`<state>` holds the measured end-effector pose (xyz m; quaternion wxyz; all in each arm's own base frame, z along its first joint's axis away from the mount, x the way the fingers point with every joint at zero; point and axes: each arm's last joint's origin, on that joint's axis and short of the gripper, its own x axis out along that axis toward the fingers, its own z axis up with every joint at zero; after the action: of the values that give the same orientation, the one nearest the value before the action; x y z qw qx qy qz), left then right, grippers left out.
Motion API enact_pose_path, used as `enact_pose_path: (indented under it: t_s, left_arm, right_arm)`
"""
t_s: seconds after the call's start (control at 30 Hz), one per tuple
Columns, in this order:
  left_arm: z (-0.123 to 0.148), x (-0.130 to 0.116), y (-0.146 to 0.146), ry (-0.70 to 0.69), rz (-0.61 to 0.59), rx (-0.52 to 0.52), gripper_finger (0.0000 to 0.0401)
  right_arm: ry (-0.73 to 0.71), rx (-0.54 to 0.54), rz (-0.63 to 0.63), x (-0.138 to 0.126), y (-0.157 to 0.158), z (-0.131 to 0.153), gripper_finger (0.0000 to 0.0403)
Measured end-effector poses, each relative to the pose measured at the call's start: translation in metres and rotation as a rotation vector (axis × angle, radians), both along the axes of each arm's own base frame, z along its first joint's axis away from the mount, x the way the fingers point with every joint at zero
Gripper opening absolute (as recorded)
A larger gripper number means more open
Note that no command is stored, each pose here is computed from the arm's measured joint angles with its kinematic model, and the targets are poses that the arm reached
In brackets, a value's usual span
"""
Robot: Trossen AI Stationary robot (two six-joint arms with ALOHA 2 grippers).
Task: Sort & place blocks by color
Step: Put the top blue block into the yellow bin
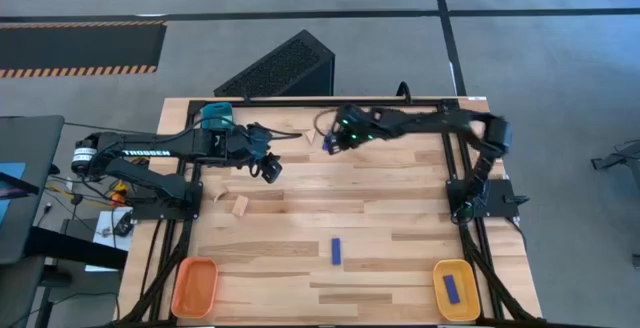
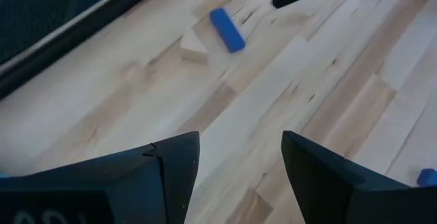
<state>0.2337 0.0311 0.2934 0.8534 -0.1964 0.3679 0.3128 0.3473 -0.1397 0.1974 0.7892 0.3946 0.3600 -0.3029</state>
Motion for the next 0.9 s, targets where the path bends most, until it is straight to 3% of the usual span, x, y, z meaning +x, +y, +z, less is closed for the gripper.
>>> enact_pose_path:
  t_s: [0.07,0.23,0.6,0.9]
  left_arm:
    - [0.0,0.0,0.0,-0.002,0.004,-0.003,0.0194]
    - [0.0,0.0,0.0,-0.003,0.01,-0.008,0.0194]
    - [-0.001,-0.001,0.0,0.003,0.037,-0.029,0.0194]
    - [-0.001,-0.002,0.0,-0.01,0.064,-0.047,0.0194]
  right_arm:
    - [0.051,0.014,0.058,0.011,-0.01,-0.006,0.0009]
    - [0.177,0.031,0.133,0.029,-0.025,-0.023,0.0016]
    - [0.214,0.011,0.34,0.052,-0.039,-0.028,0.0003]
    - [0.26,0.017,0.401,0.056,-0.043,-0.044,0.0003]
